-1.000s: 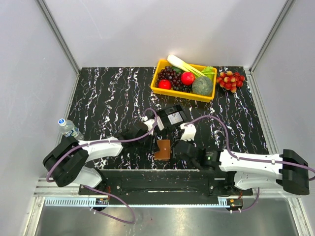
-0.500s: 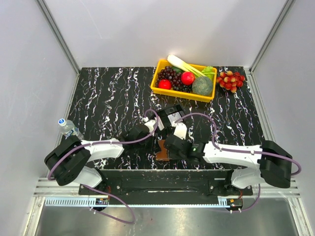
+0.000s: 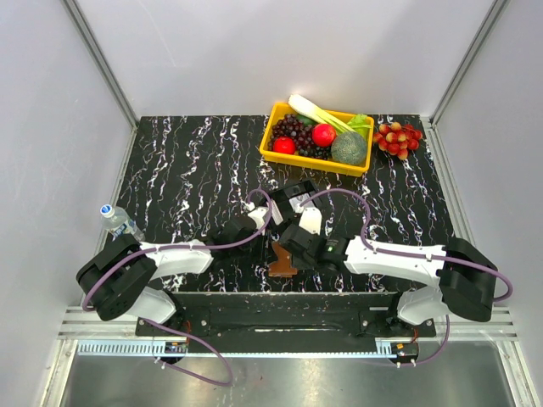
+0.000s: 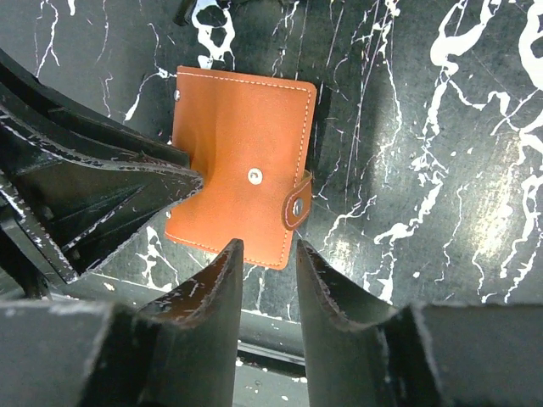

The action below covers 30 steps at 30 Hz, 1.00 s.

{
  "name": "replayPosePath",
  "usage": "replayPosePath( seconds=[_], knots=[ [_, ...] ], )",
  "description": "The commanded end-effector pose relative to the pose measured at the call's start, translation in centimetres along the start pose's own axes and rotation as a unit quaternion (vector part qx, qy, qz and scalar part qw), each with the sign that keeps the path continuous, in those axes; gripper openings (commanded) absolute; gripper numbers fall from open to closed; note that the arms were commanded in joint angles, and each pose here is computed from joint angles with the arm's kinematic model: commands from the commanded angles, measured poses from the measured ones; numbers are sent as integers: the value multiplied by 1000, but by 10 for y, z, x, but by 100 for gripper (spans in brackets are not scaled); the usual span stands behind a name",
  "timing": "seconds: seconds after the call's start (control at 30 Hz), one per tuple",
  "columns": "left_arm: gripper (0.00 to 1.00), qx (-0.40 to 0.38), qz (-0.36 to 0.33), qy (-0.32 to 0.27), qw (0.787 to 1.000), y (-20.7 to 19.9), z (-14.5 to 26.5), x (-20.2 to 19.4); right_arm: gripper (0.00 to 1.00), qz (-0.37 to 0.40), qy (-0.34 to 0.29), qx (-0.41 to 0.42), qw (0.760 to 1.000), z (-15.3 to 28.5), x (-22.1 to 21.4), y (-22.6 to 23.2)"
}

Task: Put the credit cards into the card holder
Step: Close the card holder at the center of the board.

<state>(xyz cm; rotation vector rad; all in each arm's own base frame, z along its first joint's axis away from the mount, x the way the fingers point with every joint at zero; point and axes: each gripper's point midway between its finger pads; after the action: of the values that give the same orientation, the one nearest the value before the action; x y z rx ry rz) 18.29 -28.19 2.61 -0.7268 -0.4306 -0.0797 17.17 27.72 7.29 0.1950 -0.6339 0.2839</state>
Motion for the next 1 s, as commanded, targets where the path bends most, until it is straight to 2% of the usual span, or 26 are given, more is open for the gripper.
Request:
replayPosePath(
  seconds=[0.0, 0.2, 0.37, 0.67, 0.97],
  knots=[
    [25, 34, 3, 31, 999, 22, 2, -24, 38, 8, -3, -8, 1000, 2, 10, 2],
    [25, 30, 6, 28, 999, 20, 3, -23, 36, 20, 20, -33, 999, -13, 2, -1],
    [25, 28, 7, 28, 999, 19, 3, -24, 31, 20, 15, -42, 999, -16, 6, -4],
    [25, 25, 7, 31, 999, 19, 3, -25, 29, 21, 5, -46, 999, -15, 14, -8],
    [25, 25, 8, 32, 999, 19, 2, -25, 10, 22, 8, -48, 999, -16, 15, -11]
  ],
)
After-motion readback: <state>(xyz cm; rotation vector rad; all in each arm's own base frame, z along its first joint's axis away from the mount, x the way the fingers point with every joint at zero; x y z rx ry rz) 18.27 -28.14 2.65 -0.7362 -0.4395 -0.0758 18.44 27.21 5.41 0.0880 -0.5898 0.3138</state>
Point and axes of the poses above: each gripper's point midway between its finger pads, its own z axis back along the fingers, its own y axis along the line the jaws close on, x = y × z, and after that the axes turned 13 degrees about z, right-handed
